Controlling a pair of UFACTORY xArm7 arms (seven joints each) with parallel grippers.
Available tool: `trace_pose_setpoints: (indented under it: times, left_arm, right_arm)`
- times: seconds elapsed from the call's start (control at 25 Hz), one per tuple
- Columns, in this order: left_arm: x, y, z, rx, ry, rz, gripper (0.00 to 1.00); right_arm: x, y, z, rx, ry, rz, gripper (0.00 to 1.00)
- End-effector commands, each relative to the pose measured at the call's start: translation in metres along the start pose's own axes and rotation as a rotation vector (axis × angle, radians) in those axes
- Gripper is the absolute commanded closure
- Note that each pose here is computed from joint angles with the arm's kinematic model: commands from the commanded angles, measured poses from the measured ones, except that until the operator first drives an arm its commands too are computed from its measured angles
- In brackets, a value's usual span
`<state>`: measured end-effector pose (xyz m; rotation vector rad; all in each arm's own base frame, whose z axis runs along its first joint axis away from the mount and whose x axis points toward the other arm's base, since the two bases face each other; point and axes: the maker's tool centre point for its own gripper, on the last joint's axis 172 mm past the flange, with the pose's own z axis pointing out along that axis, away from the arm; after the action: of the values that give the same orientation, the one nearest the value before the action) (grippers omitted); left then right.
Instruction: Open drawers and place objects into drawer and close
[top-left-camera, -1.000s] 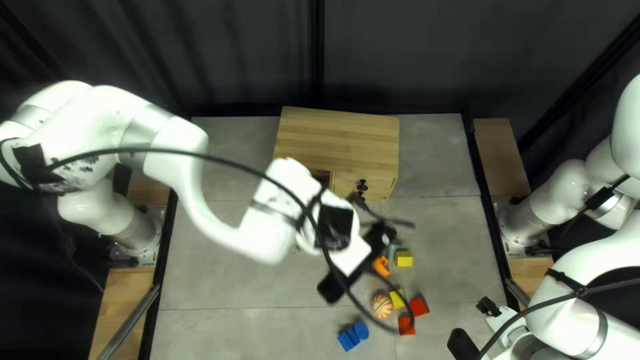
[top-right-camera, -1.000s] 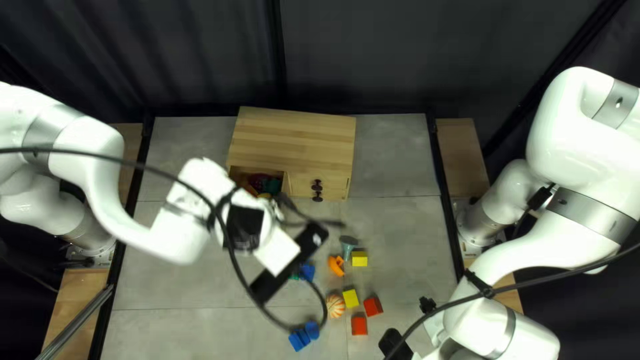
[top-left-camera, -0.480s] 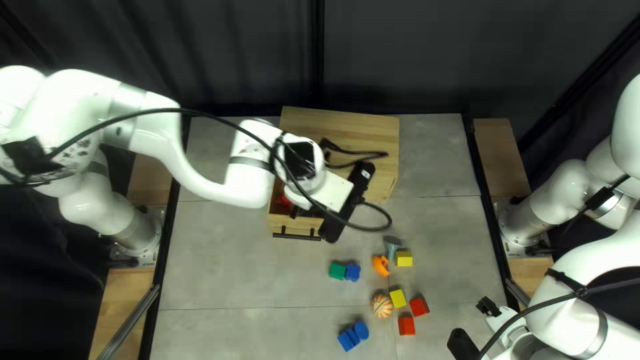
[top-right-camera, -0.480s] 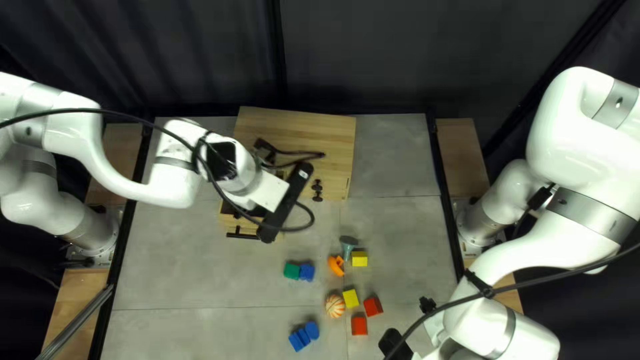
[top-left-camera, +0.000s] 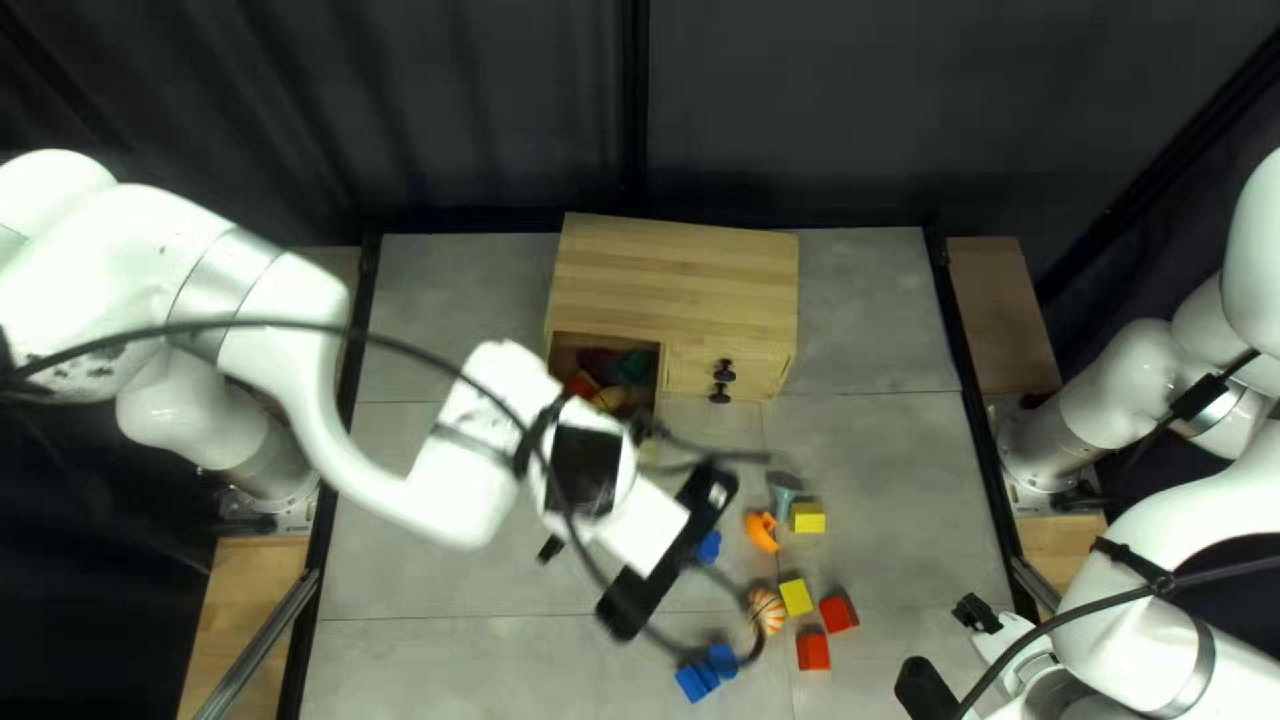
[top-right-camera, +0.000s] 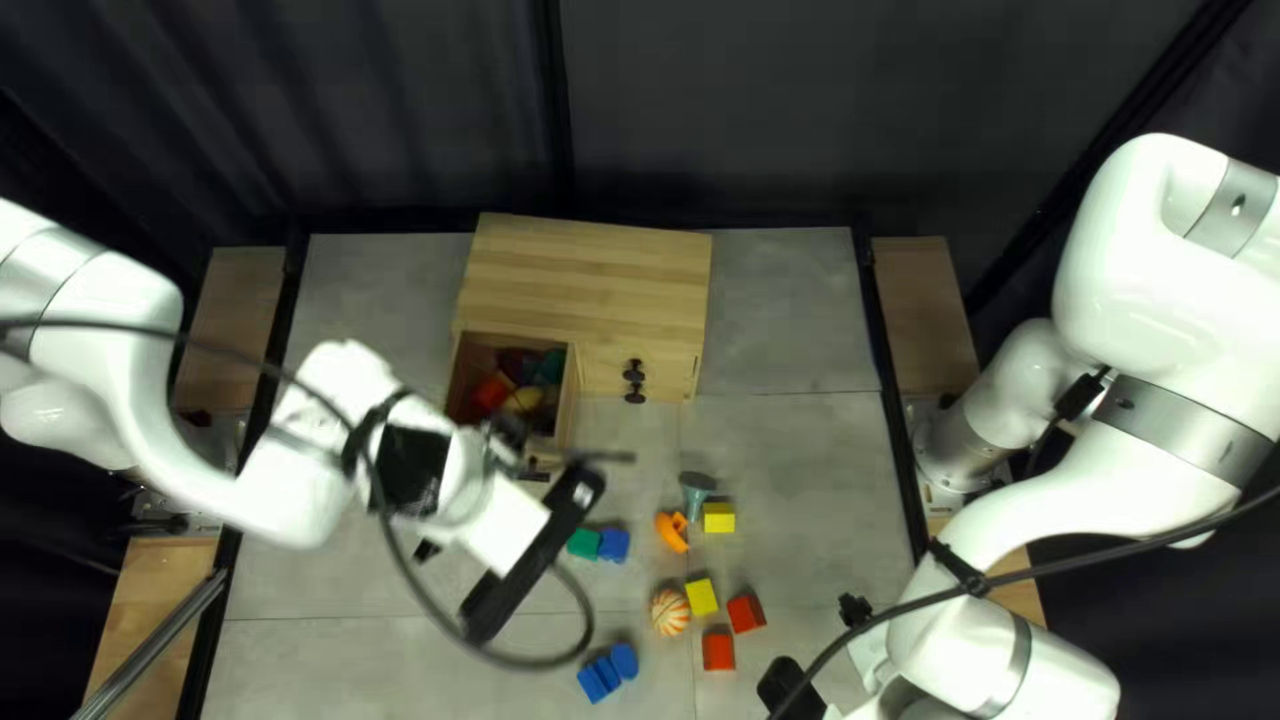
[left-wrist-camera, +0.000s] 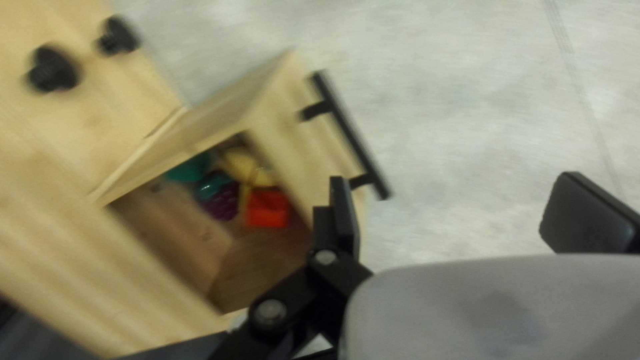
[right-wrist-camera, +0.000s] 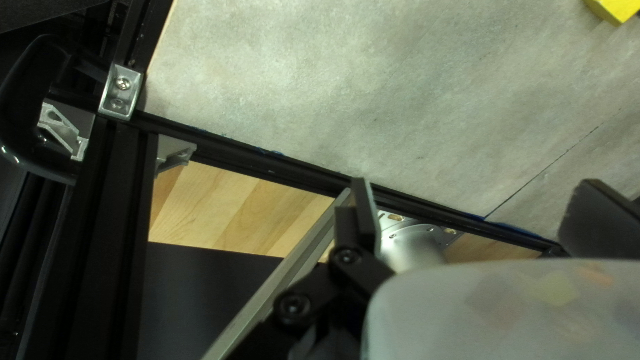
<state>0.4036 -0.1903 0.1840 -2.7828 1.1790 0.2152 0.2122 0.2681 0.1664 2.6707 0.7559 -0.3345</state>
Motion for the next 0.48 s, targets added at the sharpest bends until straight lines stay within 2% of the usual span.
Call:
trace_pose_setpoints:
  times: [0.04, 0.24, 0.48]
  left_arm:
    - [0.003, 0.055, 0.01, -0.035, 0.009, 0.047, 0.0]
    - [0.013, 0.11, 0.03, -0.087, 0.02, 0.097, 0.0]
    - [0.002, 0.17, 0.045, -0.098, 0.047, 0.081, 0.0]
  right_arm:
    - [0.0, 0.0, 0.0, 0.0, 0.0, 0.0, 0.0]
    - [0.0, 0.0, 0.0, 0.0, 0.0, 0.0, 0.0]
    - [0.0, 0.0, 0.0, 0.0, 0.0, 0.0, 0.0]
